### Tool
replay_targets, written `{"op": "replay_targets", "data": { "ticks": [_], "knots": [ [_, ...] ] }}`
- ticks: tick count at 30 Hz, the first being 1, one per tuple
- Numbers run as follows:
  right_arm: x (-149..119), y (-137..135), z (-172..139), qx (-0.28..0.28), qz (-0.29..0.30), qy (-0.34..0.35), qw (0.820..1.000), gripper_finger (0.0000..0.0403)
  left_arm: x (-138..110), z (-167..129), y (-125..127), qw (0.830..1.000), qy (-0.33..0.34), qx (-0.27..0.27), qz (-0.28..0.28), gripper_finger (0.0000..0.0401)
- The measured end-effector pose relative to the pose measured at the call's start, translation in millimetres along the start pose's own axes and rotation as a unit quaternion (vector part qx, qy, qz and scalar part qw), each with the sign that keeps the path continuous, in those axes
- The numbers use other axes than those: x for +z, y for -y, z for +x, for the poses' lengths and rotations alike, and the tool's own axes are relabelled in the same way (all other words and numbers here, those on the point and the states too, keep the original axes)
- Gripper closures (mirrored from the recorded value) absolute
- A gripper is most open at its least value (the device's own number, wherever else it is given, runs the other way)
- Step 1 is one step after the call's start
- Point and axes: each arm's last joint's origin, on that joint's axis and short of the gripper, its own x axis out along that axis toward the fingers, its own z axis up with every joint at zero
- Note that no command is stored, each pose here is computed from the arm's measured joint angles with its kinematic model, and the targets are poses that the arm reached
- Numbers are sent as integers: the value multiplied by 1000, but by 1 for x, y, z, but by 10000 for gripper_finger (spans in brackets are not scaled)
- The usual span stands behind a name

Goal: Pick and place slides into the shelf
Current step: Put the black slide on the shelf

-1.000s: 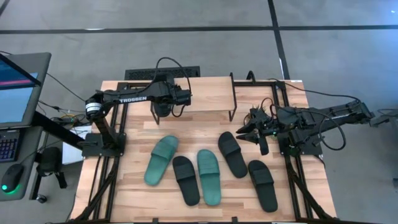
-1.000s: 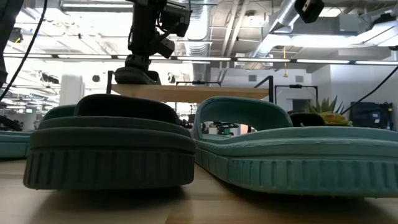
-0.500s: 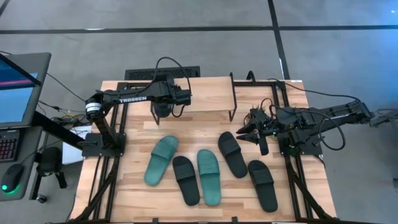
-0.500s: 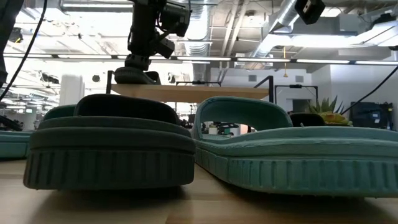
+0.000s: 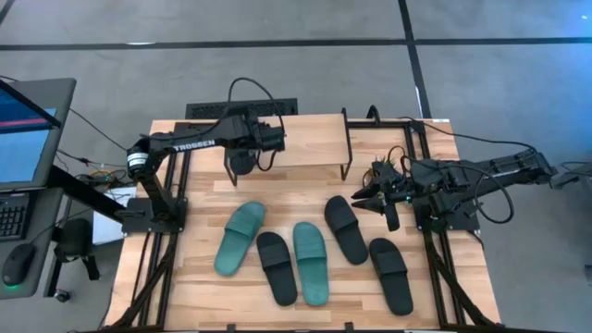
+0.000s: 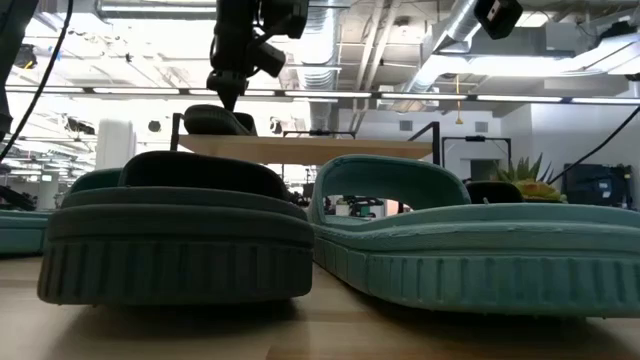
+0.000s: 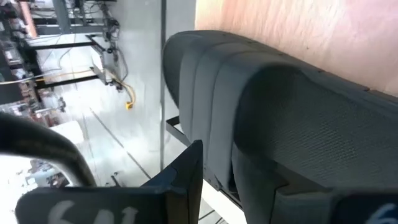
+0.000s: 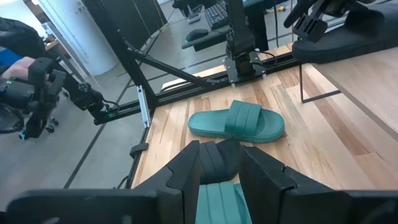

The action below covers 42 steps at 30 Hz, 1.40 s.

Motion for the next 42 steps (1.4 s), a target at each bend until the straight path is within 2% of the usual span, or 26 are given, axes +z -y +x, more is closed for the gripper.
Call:
{"op": "replay_targets", "data": {
  "ticks": [7, 14, 22, 30, 38, 42],
  "knots": [
    [0, 0, 0, 1, 0, 0, 1000, 305, -4, -2, -1, 1000, -11, -16, 13, 323],
    [0, 0, 0, 2, 0, -1, 1000, 305, -11, -15, 9, 998, -18, -38, 37, 323],
    [-1, 0, 0, 1, -1, -3, 1000, 305, -33, -54, 9, 998, 51, -24, -19, 323],
    [-1, 0, 1, -1, 0, -5, 1000, 305, -61, -93, 15, 987, 127, -53, -85, 323],
    [-1, 1, 2, -2, -1, -5, 1000, 305, -74, -125, 43, 977, 184, -77, -80, 323],
    [-1, 1, 2, -2, -1, -5, 1000, 305, -76, -140, 61, 963, 220, -107, -114, 323]
  ]
}}
